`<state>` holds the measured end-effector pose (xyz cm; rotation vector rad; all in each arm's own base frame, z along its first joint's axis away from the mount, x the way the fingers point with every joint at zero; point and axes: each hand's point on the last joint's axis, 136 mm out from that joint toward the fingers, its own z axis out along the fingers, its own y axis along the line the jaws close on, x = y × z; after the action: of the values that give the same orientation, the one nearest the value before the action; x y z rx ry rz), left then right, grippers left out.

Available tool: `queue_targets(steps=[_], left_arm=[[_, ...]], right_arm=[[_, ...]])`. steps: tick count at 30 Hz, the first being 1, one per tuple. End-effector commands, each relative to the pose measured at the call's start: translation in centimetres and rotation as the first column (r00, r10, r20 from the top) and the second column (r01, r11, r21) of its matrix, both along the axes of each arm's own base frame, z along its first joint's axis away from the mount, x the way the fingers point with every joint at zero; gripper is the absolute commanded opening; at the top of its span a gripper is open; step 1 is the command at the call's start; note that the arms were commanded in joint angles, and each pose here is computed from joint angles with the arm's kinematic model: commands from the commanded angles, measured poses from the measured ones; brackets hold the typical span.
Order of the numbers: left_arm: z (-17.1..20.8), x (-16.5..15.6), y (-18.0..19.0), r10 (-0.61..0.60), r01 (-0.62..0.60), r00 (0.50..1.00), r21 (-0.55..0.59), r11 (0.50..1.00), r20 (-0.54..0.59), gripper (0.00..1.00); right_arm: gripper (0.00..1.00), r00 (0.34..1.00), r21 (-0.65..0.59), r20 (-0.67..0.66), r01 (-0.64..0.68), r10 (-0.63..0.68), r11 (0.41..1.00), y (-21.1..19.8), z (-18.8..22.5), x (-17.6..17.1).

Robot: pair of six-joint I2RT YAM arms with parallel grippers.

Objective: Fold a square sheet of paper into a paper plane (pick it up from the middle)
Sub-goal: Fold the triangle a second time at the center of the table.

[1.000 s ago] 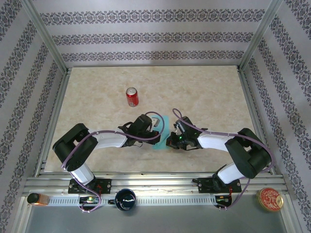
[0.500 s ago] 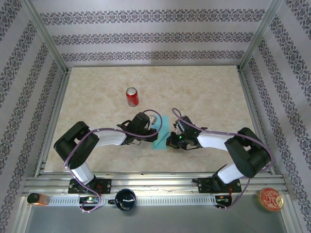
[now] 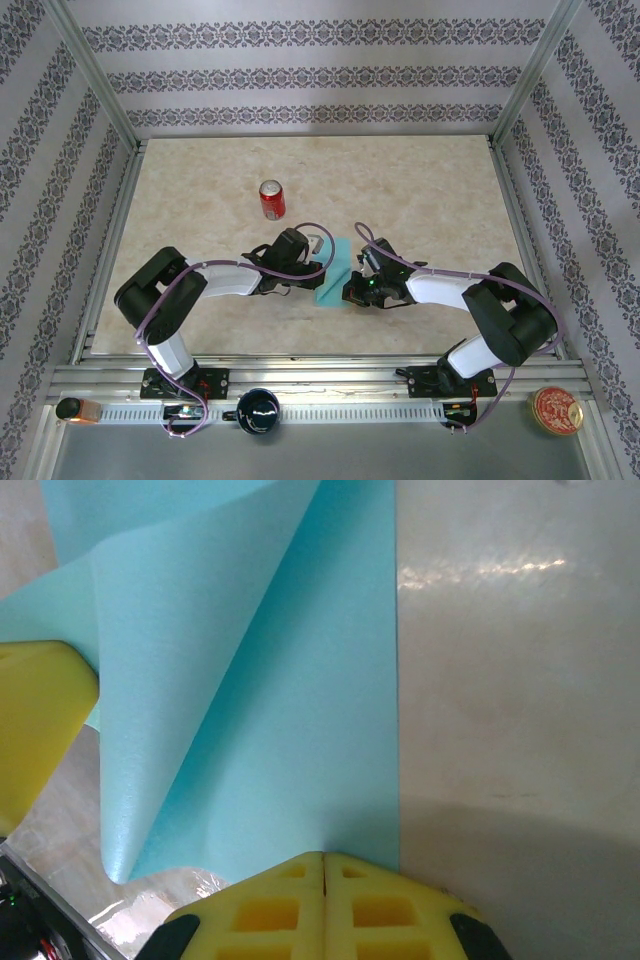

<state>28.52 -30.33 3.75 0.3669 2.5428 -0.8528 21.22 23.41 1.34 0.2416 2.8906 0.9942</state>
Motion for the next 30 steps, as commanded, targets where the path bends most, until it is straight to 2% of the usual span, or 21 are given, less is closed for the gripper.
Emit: queue_targets(steps=[1, 7, 13, 18, 23, 30], left_arm=[[-0.2, 0.7, 0.4, -0.001, 0.001, 1.0, 0.024, 1.0, 0.006, 0.01], [-0.8, 0.6, 0.9, 0.007, -0.007, 1.0, 0.039, 0.999, -0.005, 0.01], [-1.2, 0.3, 1.0, 0.008, -0.008, 1.0, 0.044, 0.999, -0.013, 0.01], [-1.6, 0.2, 1.2, 0.014, -0.013, 1.0, 0.046, 0.999, -0.021, 0.01], [-1.6, 0.2, 1.0, 0.01, -0.009, 1.0, 0.036, 0.999, -0.02, 0.01], [-1.0, 0.2, 0.4, -0.019, 0.02, 1.0, 0.01, 1.0, -0.014, 0.01]], right_arm=[[0.04, 0.999, -0.065, -0.052, -0.004, 0.001, 0.998, -1.2, -1.2, -1.0], [0.06, 0.999, -0.03, -0.036, -0.014, 0.013, 0.999, -0.5, -0.4, -0.6], [0.14, 0.999, 0.055, 0.027, -0.029, 0.027, 0.998, 1.4, 2.2, 0.3], [0.17, 0.999, 0.067, 0.037, -0.027, 0.024, 0.997, 2.0, 2.4, 0.3], [0.14, 1.0, 0.013, -0.004, -0.013, 0.013, 1.0, 1.4, 0.6, -0.2], [0.05, 0.999, -0.104, -0.044, -0.024, 0.019, 0.994, -0.6, -1.5, -1.1]])
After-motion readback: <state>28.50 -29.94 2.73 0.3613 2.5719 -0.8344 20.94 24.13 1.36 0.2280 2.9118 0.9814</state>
